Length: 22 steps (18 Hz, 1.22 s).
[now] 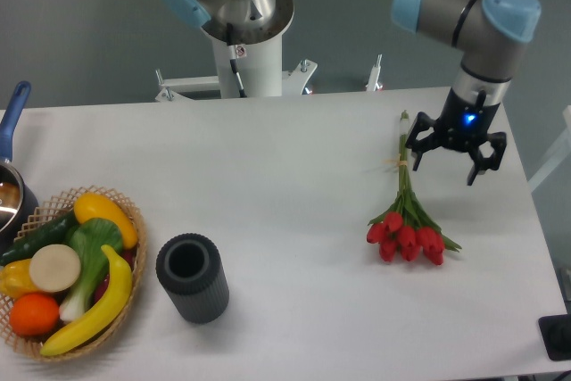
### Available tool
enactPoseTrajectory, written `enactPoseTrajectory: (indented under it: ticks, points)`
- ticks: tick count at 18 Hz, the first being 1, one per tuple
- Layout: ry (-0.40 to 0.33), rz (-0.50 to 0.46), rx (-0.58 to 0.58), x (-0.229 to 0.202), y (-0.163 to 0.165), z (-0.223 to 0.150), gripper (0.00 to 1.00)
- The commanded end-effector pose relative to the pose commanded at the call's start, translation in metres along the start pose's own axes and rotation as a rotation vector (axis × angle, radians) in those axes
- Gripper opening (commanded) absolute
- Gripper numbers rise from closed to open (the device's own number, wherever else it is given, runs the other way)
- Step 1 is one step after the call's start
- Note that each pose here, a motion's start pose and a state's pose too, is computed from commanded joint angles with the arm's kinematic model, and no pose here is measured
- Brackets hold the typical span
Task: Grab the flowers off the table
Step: 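Move the open gripper over the tulip stems and lower it, then close the gripper around the green tulip stems above the string tie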
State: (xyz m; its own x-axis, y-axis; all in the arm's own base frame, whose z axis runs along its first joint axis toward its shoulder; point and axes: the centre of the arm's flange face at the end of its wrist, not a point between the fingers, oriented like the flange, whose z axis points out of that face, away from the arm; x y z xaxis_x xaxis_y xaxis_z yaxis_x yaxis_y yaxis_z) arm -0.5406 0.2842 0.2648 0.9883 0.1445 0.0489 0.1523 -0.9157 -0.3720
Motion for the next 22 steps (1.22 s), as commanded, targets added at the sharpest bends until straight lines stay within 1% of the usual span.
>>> enactPoseTrajectory:
  ticks: [8,11,16,19,22]
  points:
    - [0.06,-0.046,-0.056,0.006,0.021,0.038,1.0]
    - [0.072,-0.049,-0.063,0.007,0.023,0.044,1.0]
    - [0.075,-0.017,-0.161,0.013,0.018,0.068,1.0]
    - [0.073,-0.014,-0.159,0.01,0.014,0.068,1.0]
    - [0.083,0.002,-0.163,0.018,0.005,0.075,1.0]
